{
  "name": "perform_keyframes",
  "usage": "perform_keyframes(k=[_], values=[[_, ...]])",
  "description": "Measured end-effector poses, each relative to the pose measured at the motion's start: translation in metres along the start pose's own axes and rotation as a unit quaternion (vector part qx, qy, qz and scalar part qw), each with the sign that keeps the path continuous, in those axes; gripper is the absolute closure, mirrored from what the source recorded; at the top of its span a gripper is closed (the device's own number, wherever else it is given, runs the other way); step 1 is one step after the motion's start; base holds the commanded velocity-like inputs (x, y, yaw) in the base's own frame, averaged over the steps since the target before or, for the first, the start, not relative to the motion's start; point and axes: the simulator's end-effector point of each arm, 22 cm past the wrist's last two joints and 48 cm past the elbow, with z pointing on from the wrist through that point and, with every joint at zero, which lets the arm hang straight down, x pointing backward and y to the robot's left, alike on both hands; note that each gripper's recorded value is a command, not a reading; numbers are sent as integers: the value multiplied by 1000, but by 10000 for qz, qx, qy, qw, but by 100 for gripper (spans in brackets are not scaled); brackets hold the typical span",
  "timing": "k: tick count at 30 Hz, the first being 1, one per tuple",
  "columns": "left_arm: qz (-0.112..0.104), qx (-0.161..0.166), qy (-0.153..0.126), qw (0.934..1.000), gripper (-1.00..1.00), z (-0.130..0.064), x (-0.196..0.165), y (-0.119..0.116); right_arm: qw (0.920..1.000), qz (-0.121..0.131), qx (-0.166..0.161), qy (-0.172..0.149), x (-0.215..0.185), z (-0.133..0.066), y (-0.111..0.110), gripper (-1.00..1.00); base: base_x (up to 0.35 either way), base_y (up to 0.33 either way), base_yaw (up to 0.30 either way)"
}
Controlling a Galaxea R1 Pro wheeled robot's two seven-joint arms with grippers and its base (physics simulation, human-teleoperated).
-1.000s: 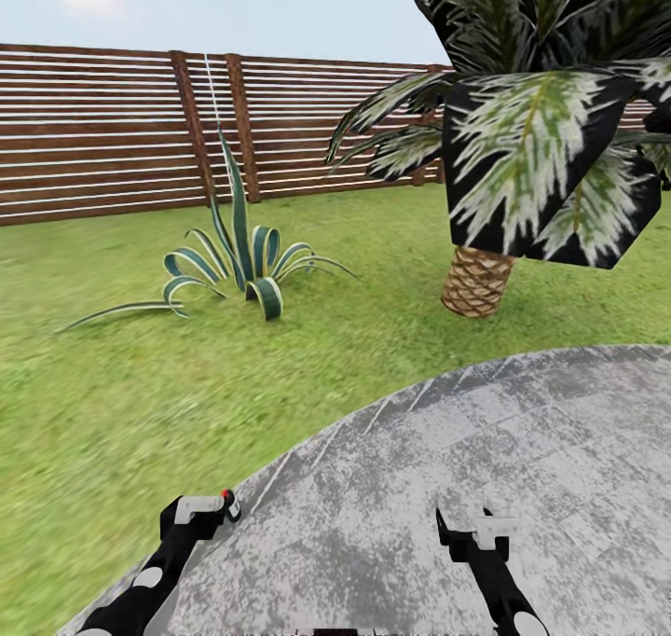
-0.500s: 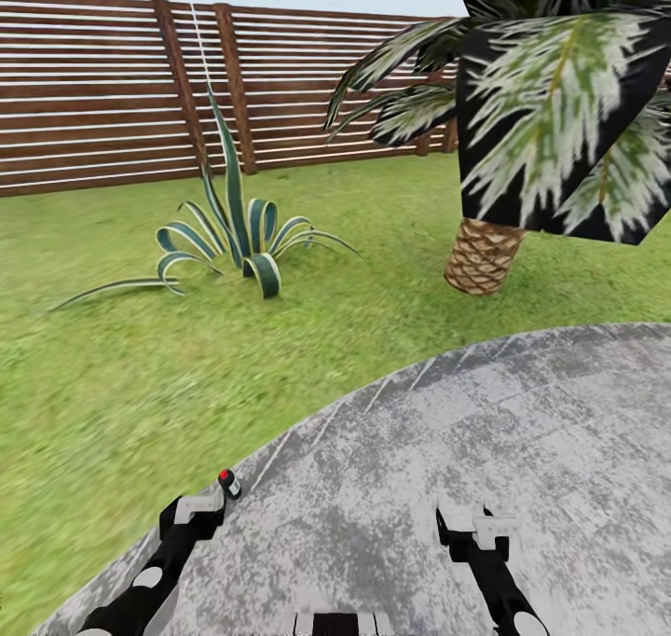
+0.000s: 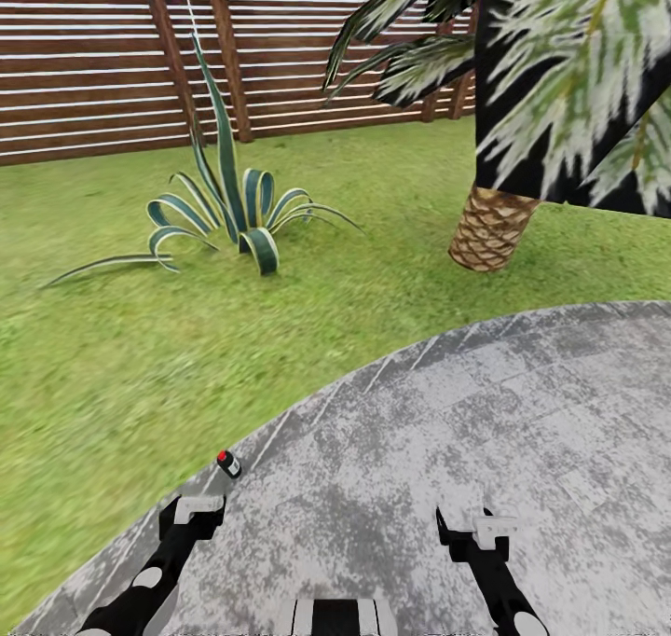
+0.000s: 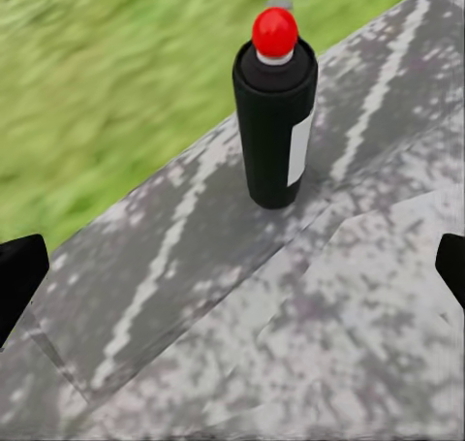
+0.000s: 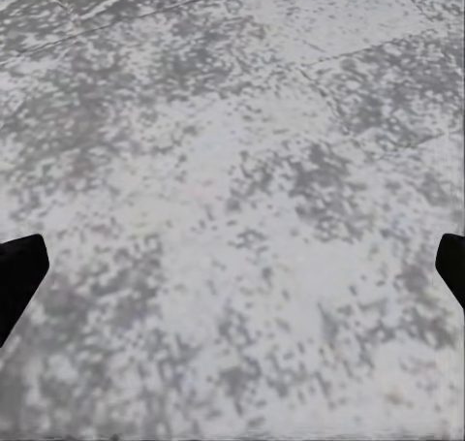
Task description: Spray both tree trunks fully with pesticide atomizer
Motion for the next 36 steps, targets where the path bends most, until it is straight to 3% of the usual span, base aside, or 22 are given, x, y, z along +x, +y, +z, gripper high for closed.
perform_keyframes(k=[7,18,36], values=[[17,12,200,9998,-100,3,23,-2,9998,-6,-6,197,21,1,1,-100,0,0,0],[26,5,262,9997,-100,4,30,-1,9996,-12,-7,273,28,1,0,-100,7,-1,0],[23,5,257,9997,-100,4,30,-2,9996,-14,-8,283,29,1,0,-100,158,-52,0]])
